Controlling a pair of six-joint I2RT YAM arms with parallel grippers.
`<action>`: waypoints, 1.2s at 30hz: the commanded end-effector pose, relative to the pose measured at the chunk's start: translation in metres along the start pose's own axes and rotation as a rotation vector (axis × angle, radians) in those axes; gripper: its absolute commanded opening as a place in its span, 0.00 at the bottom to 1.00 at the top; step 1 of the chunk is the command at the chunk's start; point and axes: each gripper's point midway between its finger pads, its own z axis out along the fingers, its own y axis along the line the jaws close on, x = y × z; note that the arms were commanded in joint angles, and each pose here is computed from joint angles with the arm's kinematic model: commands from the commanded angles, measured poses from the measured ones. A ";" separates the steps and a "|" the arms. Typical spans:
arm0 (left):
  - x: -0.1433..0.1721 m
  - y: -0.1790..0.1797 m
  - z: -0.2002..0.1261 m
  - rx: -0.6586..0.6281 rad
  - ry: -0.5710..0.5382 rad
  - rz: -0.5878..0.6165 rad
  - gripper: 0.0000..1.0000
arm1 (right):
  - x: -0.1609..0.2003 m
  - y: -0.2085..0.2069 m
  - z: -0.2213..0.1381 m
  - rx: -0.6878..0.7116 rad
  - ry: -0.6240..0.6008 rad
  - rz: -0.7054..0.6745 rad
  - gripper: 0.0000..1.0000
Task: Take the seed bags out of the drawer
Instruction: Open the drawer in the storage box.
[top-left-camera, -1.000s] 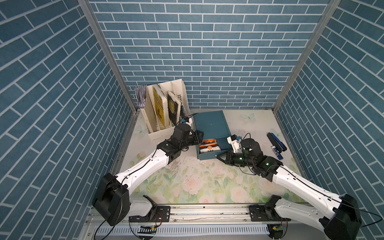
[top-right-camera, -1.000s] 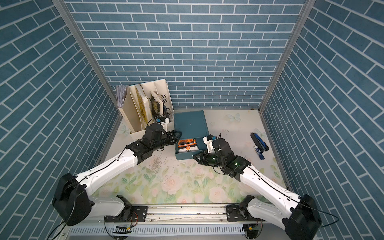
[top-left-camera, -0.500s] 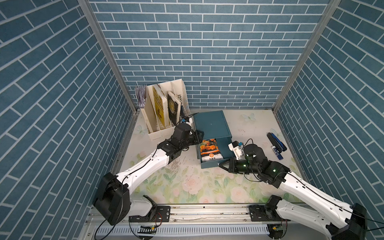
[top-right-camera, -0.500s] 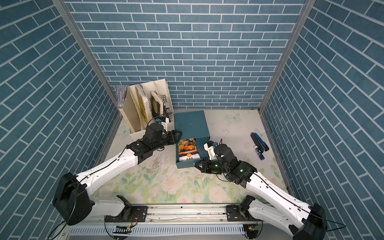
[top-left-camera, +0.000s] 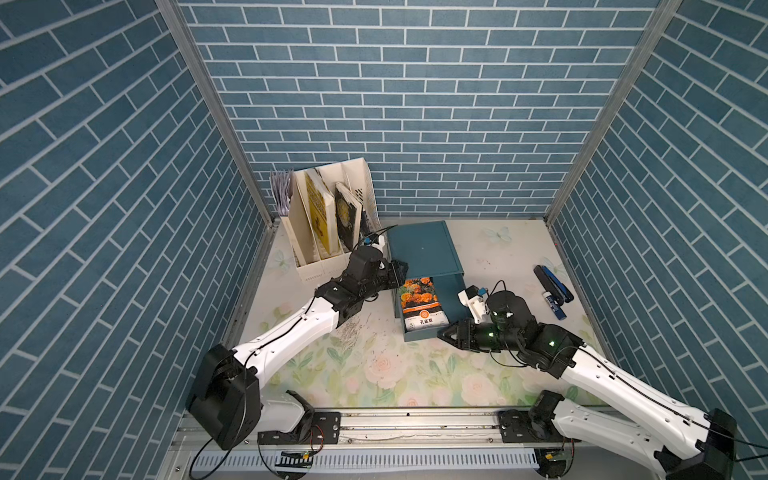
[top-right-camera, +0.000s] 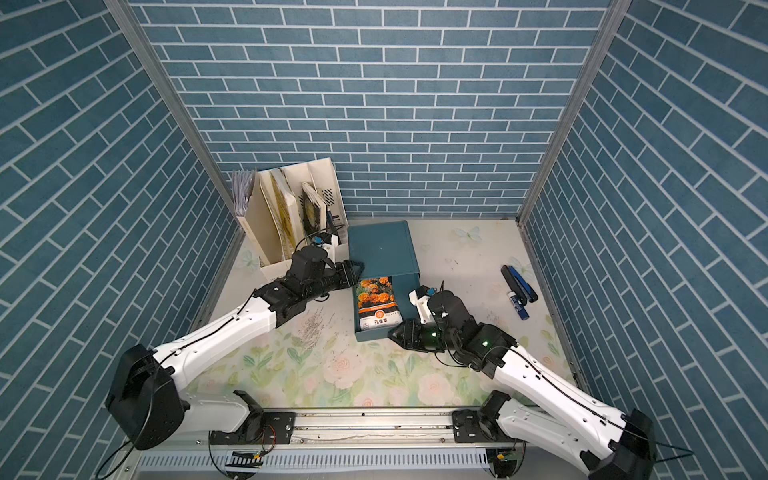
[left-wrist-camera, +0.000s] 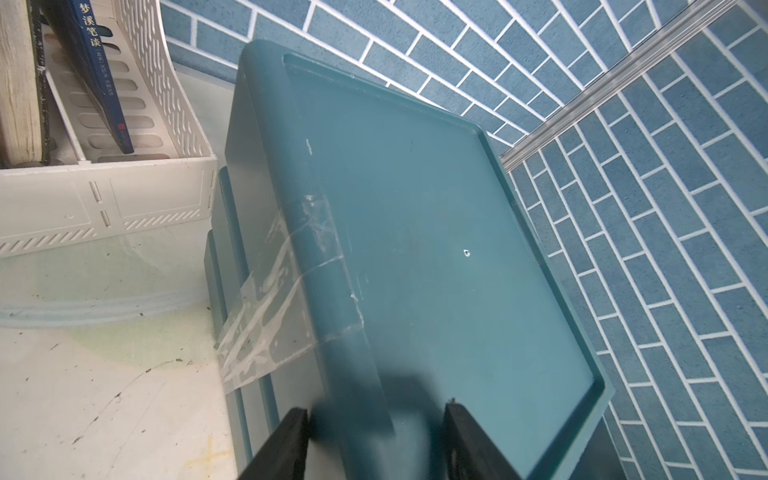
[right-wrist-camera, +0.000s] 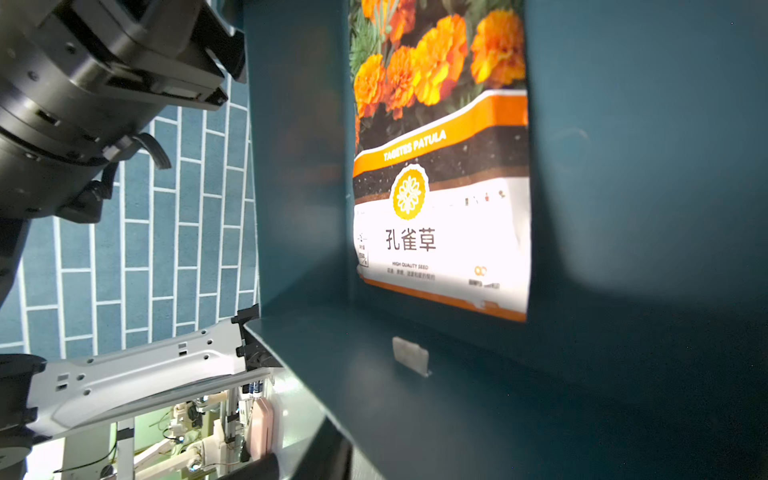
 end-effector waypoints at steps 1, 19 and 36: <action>0.008 -0.001 0.005 -0.009 0.038 0.017 0.56 | -0.012 0.023 -0.019 -0.021 -0.046 -0.059 0.42; 0.008 -0.002 0.004 -0.005 0.035 0.017 0.56 | -0.078 0.049 -0.018 0.193 -0.046 -0.259 0.82; 0.011 -0.005 0.007 0.018 0.053 0.022 0.56 | -0.104 0.005 0.016 0.405 0.070 -0.271 0.77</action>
